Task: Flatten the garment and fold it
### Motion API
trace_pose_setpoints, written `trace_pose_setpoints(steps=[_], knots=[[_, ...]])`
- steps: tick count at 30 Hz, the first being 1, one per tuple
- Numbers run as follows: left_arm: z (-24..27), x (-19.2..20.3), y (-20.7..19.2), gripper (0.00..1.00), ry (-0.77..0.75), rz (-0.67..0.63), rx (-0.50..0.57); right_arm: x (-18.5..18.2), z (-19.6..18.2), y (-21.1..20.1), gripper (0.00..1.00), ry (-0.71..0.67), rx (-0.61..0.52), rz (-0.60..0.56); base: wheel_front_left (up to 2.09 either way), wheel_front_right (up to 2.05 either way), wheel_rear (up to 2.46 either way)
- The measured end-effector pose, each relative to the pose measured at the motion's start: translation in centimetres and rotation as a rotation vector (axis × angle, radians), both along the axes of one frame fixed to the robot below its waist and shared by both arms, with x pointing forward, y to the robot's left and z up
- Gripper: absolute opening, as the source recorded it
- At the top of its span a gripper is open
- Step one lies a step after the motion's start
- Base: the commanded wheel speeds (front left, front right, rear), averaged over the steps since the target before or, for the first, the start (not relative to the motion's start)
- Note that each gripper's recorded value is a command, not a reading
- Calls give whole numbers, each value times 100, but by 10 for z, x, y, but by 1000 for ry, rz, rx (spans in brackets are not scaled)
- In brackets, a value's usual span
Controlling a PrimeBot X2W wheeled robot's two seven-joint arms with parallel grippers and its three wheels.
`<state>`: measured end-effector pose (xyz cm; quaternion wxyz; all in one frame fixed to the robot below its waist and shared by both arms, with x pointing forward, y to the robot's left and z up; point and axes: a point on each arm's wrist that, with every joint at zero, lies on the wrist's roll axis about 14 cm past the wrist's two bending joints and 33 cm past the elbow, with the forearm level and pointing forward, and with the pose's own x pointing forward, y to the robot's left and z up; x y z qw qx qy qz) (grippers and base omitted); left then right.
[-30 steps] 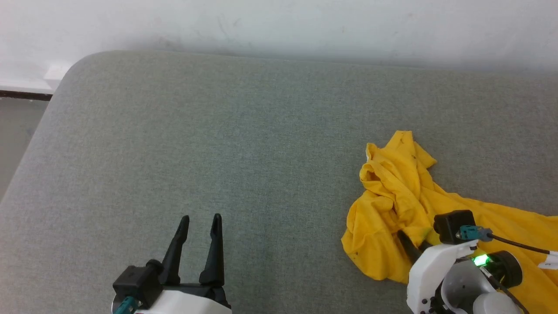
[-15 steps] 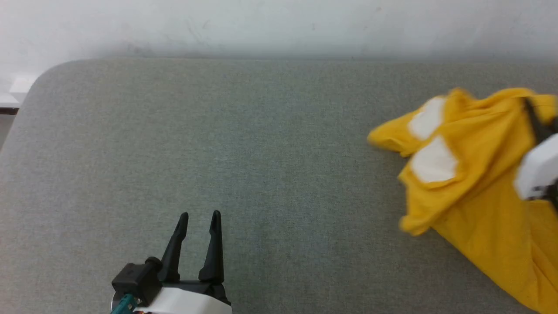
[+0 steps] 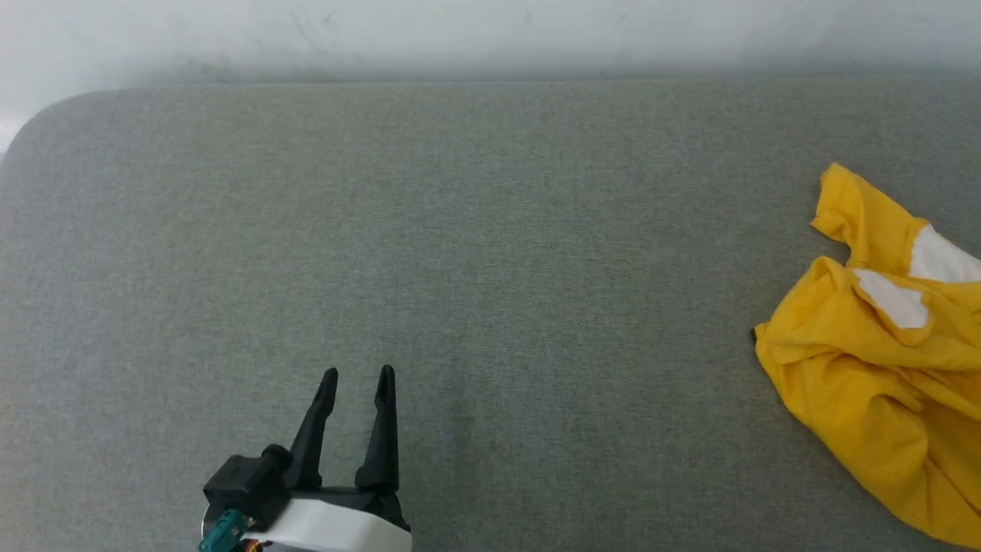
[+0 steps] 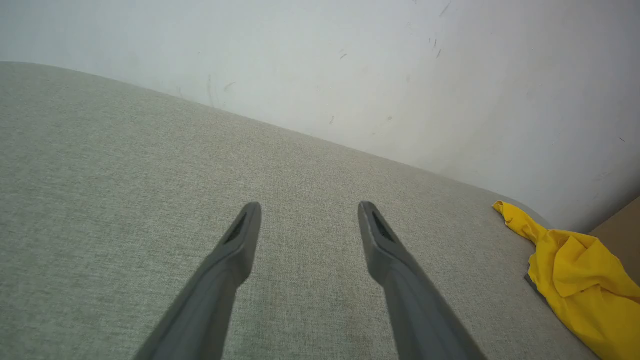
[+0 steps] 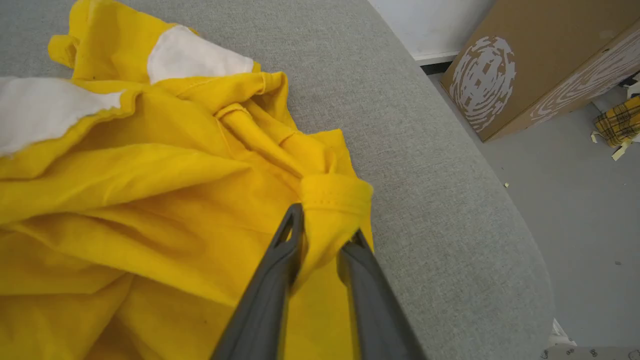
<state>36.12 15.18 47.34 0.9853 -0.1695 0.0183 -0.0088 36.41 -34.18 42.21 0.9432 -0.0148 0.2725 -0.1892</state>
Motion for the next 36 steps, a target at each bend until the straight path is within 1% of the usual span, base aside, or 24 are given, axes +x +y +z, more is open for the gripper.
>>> trace_pose_setpoints(steps=[3, 6, 9, 12, 14, 17, 21, 23, 27, 28, 29, 30, 33, 36], knots=[[-1, 2, -5, 100, 1, -19, 2, -2, 4, 2, 100, -36, 0, -5, 0, 0, 0], [-1, 3, -11, 100, -2, -38, 3, 7, 24, 13, 100, -119, -12, 35, 0, 0, 0], [4, 5, -16, 100, -18, -59, 0, 23, 50, 36, 100, -210, -8, 111, 0, 0, 0], [8, 5, -18, 100, -31, -67, -1, 33, 62, 70, 100, -233, 36, 206, 0, 0, 0], [8, 4, -18, 100, -32, -66, -1, 32, 59, 92, 100, -202, 73, 263, 0, 0, 0], [7, 3, -16, 100, -29, -59, 0, 19, 38, 115, 100, -91, 128, 312, 0, 0, 0], [5, 0, -10, 100, -21, -41, 1, -2, 4, 125, 100, 61, 160, 330, 0, 0, 0], [4, -1, -7, 100, -18, -32, 3, -8, -11, 129, 100, 114, 164, 337, 0, 0, 0], [3, -3, -2, 100, -12, -16, 6, -11, -33, 136, 100, 166, 159, 361, 0, 0, 0], [3, -3, -1, 100, -11, -13, 7, -9, -36, 139, 49, 164, 162, 368, 0, 0, 0], [3, -3, 0, 100, -10, -10, 8, -5, -35, 142, 19, 151, 160, 376, 0, 0, 0], [2, -3, 1, 100, -9, -7, 9, 2, -32, 144, 0, 129, 156, 386, 0, 0, 0], [2, -3, 3, 100, -8, -3, 10, 27, -13, 156, 0, 37, 142, 428, 0, 0, 0], [2, -3, 3, 100, -8, -3, 9, 48, 11, 177, 0, -52, 142, 500, 0, 0, 0]])
